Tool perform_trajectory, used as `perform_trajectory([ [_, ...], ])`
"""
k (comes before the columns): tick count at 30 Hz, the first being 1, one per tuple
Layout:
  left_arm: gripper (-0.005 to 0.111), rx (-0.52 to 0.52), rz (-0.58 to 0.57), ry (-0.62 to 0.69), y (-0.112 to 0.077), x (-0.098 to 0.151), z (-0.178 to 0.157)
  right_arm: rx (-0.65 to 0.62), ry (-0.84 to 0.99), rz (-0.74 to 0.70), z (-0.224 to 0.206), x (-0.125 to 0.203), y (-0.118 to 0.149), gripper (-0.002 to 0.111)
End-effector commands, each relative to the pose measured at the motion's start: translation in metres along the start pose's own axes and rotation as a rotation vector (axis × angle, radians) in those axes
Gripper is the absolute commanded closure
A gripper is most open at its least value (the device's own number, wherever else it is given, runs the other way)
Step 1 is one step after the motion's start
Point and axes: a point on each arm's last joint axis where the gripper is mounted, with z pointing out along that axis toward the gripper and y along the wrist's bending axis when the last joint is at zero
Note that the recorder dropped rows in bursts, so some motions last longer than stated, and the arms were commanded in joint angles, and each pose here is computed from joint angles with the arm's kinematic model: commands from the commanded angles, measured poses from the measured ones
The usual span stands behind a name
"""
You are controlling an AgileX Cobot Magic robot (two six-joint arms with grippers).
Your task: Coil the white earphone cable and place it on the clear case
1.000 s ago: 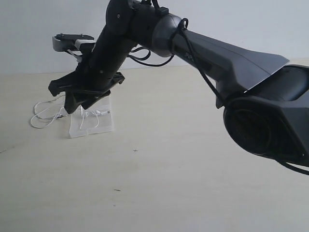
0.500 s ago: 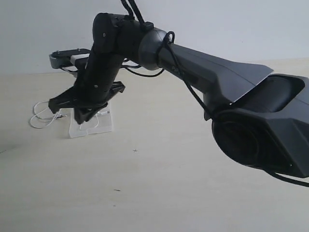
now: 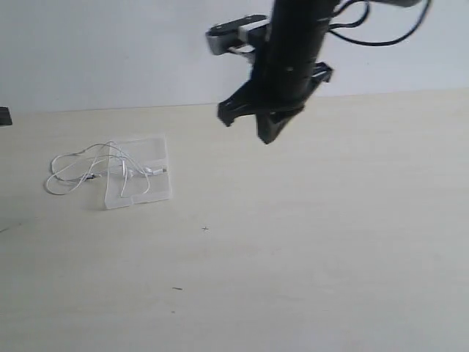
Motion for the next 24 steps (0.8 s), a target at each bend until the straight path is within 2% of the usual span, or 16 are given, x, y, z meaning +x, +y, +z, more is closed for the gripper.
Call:
perform_trajectory([
  [1, 0.107, 0.022, -0.005, 0.051, -0.003, -0.005, 0.037, -0.002, -0.161, 0.056, -0.049, 0.039, -0.018, 0.108],
  [5, 0.107, 0.091, -0.023, 0.104, -0.010, -0.005, 0.079, 0.025, -0.276, 0.080, -0.080, 0.067, -0.021, 0.108],
  [11, 0.107, 0.091, -0.087, 0.145, -0.007, -0.002, 0.123, 0.040, -0.374, 0.106, -0.107, 0.093, -0.016, 0.108],
  [15, 0.107, 0.093, -0.169, 0.172, 0.013, 0.002, 0.132, 0.053, -0.400, 0.100, -0.114, 0.102, -0.015, 0.108],
  [19, 0.106, 0.171, -0.365, 0.231, 0.043, 0.003, 0.133, 0.052, -0.414, 0.104, -0.116, 0.101, -0.015, 0.108],
  [21, 0.099, 0.206, -0.410, 0.272, 0.057, 0.004, 0.134, 0.047, -0.410, 0.107, -0.115, 0.101, -0.015, 0.108],
  [24, 0.080, 0.246, -0.421, 0.303, 0.062, 0.006, 0.138, 0.044, -0.411, 0.115, -0.115, 0.101, -0.015, 0.108],
])
